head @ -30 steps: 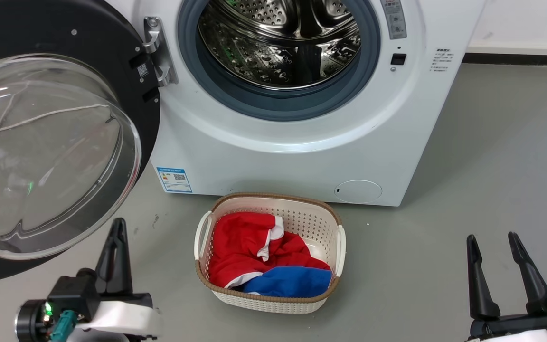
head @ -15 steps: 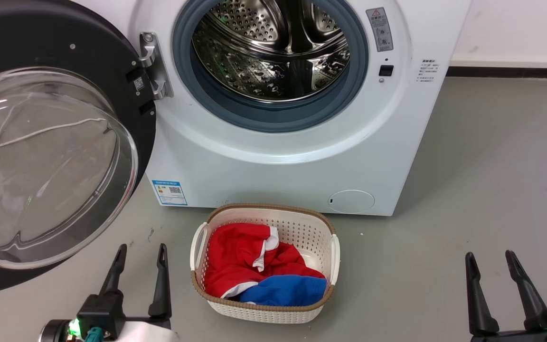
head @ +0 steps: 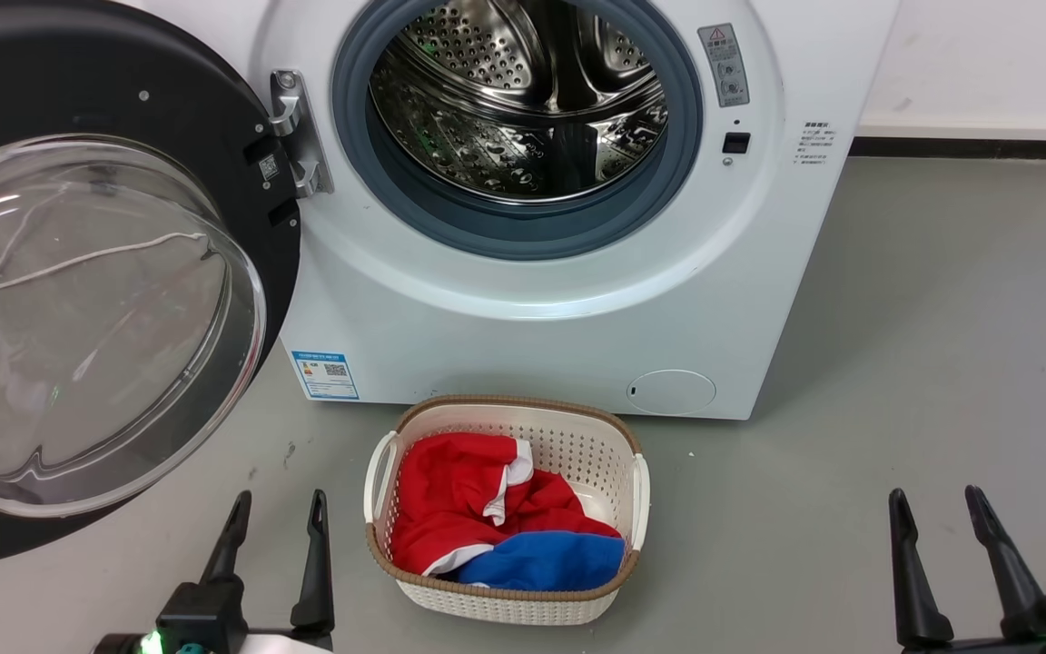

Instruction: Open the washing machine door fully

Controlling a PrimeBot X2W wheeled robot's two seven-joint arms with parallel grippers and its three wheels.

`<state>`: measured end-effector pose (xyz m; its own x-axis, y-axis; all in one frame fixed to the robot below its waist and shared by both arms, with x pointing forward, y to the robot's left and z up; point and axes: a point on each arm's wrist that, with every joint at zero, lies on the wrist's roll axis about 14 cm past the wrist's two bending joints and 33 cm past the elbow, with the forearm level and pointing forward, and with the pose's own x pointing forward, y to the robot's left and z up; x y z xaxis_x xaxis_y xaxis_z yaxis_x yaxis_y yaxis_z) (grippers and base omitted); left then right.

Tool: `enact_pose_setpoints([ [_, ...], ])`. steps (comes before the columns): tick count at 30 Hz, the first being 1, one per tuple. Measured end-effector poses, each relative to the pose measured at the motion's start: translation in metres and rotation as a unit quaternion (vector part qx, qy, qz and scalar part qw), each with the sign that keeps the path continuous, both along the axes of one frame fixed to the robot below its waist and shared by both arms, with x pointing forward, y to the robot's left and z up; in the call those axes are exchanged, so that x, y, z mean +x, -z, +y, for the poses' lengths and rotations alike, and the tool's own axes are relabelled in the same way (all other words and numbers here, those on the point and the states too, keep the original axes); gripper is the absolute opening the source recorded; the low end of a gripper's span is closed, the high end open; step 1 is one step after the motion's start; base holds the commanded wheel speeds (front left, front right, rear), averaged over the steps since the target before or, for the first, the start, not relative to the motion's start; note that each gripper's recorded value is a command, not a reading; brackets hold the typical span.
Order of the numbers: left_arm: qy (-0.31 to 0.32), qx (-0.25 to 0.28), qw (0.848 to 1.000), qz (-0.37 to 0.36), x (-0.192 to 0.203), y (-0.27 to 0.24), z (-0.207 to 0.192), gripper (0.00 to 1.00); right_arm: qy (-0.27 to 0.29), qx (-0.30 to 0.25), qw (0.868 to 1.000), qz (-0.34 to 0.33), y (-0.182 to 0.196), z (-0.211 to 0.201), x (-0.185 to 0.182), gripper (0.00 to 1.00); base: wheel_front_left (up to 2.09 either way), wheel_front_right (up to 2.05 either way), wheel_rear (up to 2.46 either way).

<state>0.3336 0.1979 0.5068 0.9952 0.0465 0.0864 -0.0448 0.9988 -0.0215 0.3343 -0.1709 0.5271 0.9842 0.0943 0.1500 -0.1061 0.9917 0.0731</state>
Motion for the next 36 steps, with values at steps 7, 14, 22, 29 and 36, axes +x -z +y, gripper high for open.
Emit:
enact_pose_setpoints([
  [7, -0.004, -0.011, 0.999, 0.047, -0.009, 0.028, 0.001, 0.00, 0.000, 0.006, 0.999, 0.033, 0.020, 0.000, -0.003, 0.00, 0.00, 0.00, 0.00],
  [14, -0.017, -0.081, 0.995, 0.062, -0.007, 0.035, 0.006, 0.00, 0.009, 0.077, 0.996, 0.051, 0.026, -0.004, -0.001, 0.00, 0.00, 0.00, 0.00],
  [22, -0.025, -0.158, 0.985, 0.065, -0.002, 0.035, 0.010, 0.00, 0.014, 0.151, 0.986, 0.062, 0.028, -0.008, 0.005, 0.00, 0.00, 0.00, 0.00],
  [29, -0.030, -0.219, 0.973, 0.065, 0.002, 0.035, 0.012, 0.00, 0.018, 0.210, 0.975, 0.068, 0.028, -0.011, 0.011, 0.00, 0.00, 0.00, 0.00],
  [36, -0.032, -0.274, 0.959, 0.064, 0.007, 0.034, 0.013, 0.00, 0.020, 0.262, 0.962, 0.075, 0.029, -0.014, 0.015, 0.00, 0.00, 0.00, 0.00],
])
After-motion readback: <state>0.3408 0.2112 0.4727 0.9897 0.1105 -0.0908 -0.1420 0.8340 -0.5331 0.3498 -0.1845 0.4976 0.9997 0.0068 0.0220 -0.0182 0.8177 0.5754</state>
